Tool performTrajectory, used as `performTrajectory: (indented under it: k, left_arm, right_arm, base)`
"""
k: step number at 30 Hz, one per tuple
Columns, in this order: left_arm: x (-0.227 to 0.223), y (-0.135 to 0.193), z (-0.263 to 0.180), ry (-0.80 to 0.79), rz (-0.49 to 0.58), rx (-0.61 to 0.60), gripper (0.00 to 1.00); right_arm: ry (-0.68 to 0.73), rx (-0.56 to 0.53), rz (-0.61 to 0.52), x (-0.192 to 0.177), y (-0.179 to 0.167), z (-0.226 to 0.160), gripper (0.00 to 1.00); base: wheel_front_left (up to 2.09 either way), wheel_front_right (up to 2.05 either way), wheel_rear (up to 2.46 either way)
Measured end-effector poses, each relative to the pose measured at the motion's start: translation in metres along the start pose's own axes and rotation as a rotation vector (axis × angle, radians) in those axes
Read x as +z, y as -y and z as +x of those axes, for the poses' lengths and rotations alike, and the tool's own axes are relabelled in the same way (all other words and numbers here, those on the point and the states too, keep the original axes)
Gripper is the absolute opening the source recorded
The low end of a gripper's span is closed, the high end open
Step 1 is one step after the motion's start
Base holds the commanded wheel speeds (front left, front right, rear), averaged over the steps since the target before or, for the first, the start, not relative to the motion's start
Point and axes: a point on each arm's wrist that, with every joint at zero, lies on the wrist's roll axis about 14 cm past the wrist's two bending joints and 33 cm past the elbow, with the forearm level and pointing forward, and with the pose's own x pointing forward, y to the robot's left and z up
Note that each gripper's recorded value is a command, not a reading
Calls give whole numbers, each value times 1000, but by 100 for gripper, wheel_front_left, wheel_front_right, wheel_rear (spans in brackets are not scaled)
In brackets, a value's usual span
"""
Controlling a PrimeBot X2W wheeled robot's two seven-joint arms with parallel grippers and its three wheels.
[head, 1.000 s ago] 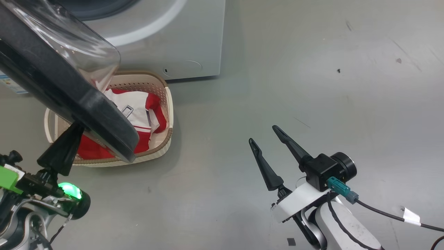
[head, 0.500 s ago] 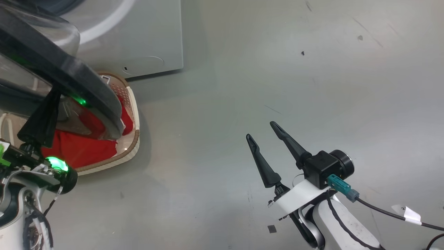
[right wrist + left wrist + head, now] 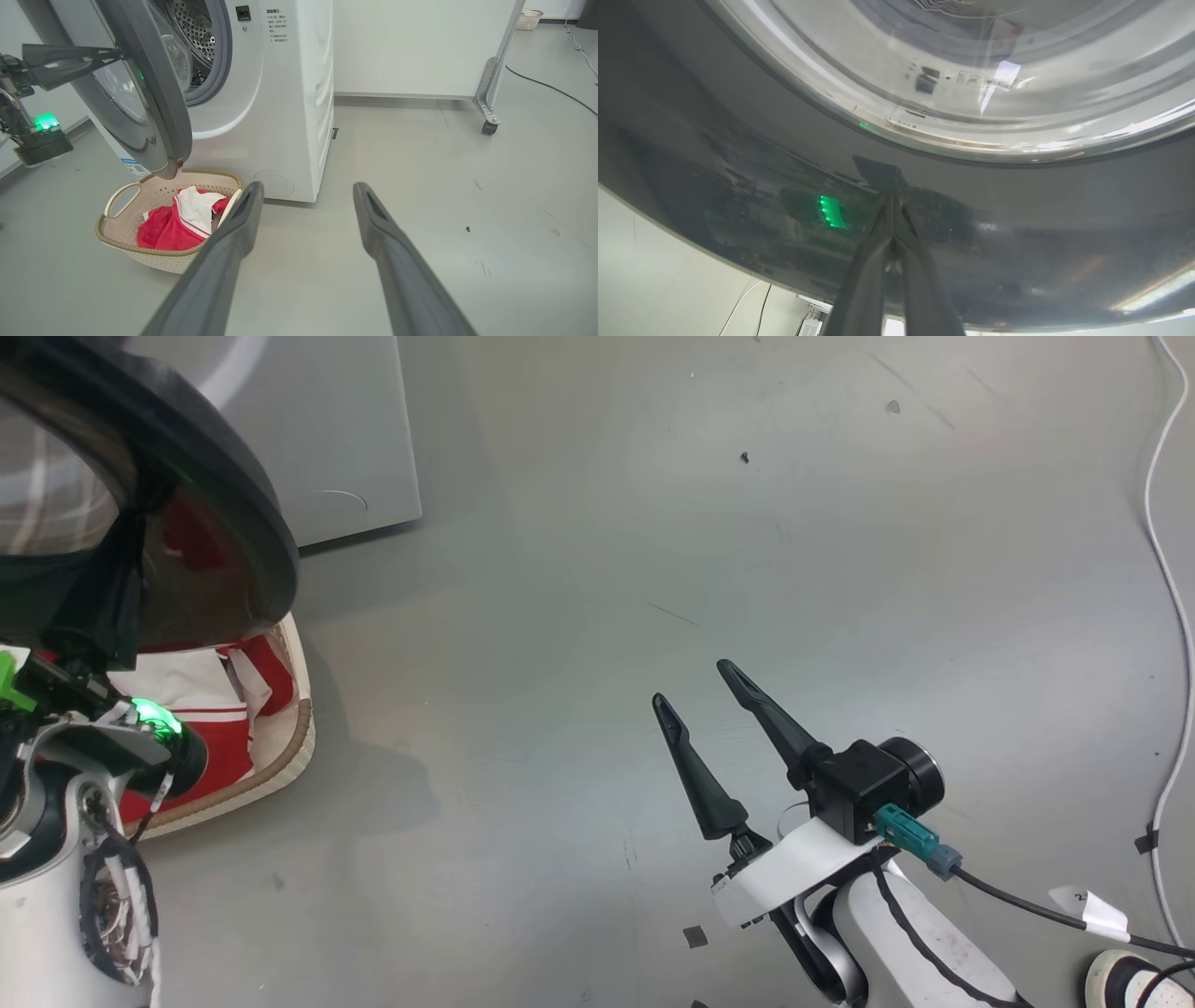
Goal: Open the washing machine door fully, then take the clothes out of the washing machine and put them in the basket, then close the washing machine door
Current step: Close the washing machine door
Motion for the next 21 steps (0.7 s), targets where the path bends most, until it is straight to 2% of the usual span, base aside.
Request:
performTrajectory:
  k: [8,18,21]
  left_arm:
    - [-17,-5,25,-9,26,31,0]
    - [-21,-3,21,5,41,29,0]
    - [-32,-3,16,-33,94,32,0]
  right_arm:
    - [8,-32,1,3,6,-4,100]
    - [33,-26,-6,12,4,-4,100]
    - [46,-26,-17,16,5,-3,100]
  base:
    - [0,0,0]
    - [0,0,0]
    - [0,0,0]
